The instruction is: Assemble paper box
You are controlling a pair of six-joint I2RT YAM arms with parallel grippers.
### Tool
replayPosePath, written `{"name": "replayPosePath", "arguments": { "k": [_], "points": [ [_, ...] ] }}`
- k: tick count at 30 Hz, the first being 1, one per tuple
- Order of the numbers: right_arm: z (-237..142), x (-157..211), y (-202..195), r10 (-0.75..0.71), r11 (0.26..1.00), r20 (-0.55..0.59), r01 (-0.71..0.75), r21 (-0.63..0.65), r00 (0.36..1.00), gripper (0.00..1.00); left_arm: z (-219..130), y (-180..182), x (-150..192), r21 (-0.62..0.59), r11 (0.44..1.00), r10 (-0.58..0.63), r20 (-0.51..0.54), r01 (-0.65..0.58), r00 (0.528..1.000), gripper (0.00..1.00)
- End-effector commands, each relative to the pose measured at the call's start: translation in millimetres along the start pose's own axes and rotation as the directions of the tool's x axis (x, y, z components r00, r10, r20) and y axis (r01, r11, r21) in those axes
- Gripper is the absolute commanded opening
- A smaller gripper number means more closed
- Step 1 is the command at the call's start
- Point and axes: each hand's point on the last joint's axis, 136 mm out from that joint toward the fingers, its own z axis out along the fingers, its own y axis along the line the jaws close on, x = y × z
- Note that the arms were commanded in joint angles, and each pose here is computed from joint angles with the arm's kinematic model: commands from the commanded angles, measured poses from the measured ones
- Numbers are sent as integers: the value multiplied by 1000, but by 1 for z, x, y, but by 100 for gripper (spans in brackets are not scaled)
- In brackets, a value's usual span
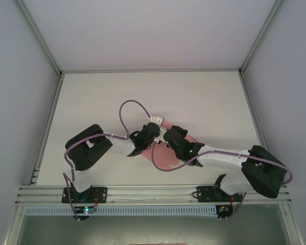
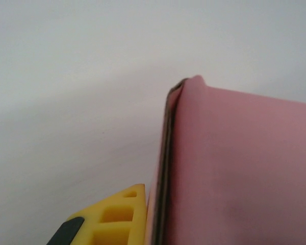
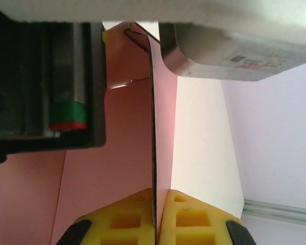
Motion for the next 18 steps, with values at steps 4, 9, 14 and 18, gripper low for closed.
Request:
{"name": "replayPosePath", "arguments": {
  "k": [4,9,14,18],
  "points": [
    [-22,11,75,41,930,31,-27,-366,999,0,-21,154,35,-690,723,-28,-48,-13,998,0],
    [-18,-3,55,116,951,67,-91,-295,991,25,1,73,25,-199,980,29,30,-22,999,0],
    [-40,-41,-1,235,962,227,-193,-193,945,68,-21,39,-7,-22,997,82,132,-80,988,0],
    [-94,-67,-47,386,921,417,-317,-227,823,98,-46,28,-23,50,993,99,198,-111,975,0]
  ]
}}
